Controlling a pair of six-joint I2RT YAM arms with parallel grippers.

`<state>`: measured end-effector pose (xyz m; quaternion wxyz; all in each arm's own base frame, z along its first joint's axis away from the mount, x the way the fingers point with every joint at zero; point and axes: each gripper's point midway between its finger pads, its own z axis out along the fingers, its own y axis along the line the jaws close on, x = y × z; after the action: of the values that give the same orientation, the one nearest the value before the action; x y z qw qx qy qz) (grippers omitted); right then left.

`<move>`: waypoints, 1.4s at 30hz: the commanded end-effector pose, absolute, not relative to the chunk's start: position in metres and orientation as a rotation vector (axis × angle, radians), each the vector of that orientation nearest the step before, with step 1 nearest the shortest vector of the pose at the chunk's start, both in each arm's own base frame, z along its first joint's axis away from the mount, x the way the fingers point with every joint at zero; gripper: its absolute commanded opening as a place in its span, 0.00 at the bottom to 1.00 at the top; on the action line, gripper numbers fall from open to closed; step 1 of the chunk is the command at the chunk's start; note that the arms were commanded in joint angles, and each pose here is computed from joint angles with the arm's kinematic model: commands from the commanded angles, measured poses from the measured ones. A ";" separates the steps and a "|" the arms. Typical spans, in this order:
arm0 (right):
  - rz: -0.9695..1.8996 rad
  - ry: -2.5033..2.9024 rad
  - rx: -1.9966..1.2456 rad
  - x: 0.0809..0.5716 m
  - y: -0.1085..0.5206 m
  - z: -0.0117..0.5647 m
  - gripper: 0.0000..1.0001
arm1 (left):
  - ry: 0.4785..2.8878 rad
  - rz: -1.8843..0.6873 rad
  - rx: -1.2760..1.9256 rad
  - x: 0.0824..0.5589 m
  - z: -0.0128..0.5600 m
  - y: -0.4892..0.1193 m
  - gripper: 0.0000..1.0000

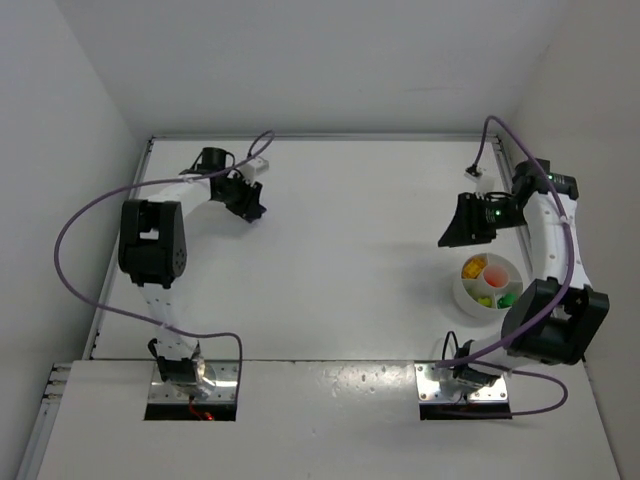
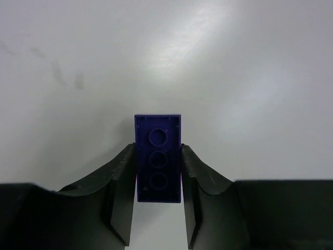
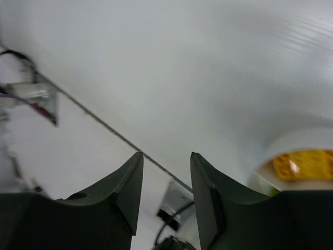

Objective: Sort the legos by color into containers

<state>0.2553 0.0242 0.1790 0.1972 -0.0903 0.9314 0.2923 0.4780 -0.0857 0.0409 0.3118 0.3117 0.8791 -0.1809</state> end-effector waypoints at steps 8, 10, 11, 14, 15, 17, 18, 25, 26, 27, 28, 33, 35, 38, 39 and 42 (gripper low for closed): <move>1.477 2.356 -0.215 0.283 0.109 0.208 0.44 | 1.835 -0.700 0.982 0.382 0.197 -0.272 0.10; 1.482 2.371 -0.254 0.292 0.115 0.204 0.44 | 1.799 -0.752 1.003 0.366 0.218 -0.306 0.10; 1.488 2.373 -0.274 0.295 0.119 0.204 0.44 | 1.796 -0.765 1.005 0.365 0.221 -0.317 0.09; 1.504 2.374 -0.360 0.305 0.134 0.206 0.44 | 1.779 -0.825 1.017 0.356 0.235 -0.353 0.09; 1.509 2.371 -0.395 0.307 0.141 0.210 0.44 | 1.764 -0.833 1.029 0.354 0.239 -0.360 0.09; 1.519 2.355 -0.420 0.311 0.144 0.212 0.44 | 1.748 -0.846 1.031 0.352 0.246 -0.379 0.08; 1.520 2.350 -0.445 0.310 0.149 0.214 0.44 | 1.751 -0.852 1.041 0.350 0.246 -0.384 0.08; 1.470 2.352 -0.446 0.325 0.158 0.204 0.47 | 1.729 -0.899 1.096 0.330 0.250 -0.412 0.08; 1.448 2.379 -0.416 0.324 0.160 0.202 0.47 | 1.739 -0.899 1.099 0.329 0.248 -0.411 0.08; 1.428 2.377 -0.406 0.327 0.160 0.201 0.48 | 1.739 -0.899 1.099 0.329 0.248 -0.411 0.07; 1.397 2.357 -0.411 0.333 0.159 0.201 0.48 | 1.734 -0.905 1.109 0.325 0.248 -0.415 0.07; 1.341 2.380 -0.386 0.337 0.159 0.197 0.48 | 1.731 -0.911 1.118 0.319 0.251 -0.416 0.07; 1.369 2.387 -0.383 0.336 0.163 0.196 0.48 | 1.731 -0.911 1.118 0.319 0.251 -0.416 0.07; 1.402 2.383 -0.367 0.336 0.165 0.196 0.44 | 1.736 -0.916 1.129 0.315 0.249 -0.418 0.07; 1.420 2.378 -0.383 0.334 0.170 0.198 0.42 | 1.721 -0.922 1.135 0.312 0.253 -0.422 0.07; 1.466 2.370 -0.396 0.331 0.176 0.198 0.35 | 1.719 -0.904 1.134 0.314 0.253 -0.421 0.07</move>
<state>0.3331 0.1642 0.1853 0.1553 -0.1227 0.8483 0.4911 0.3150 -0.4121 0.2216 0.4009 0.4513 0.7140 -0.3547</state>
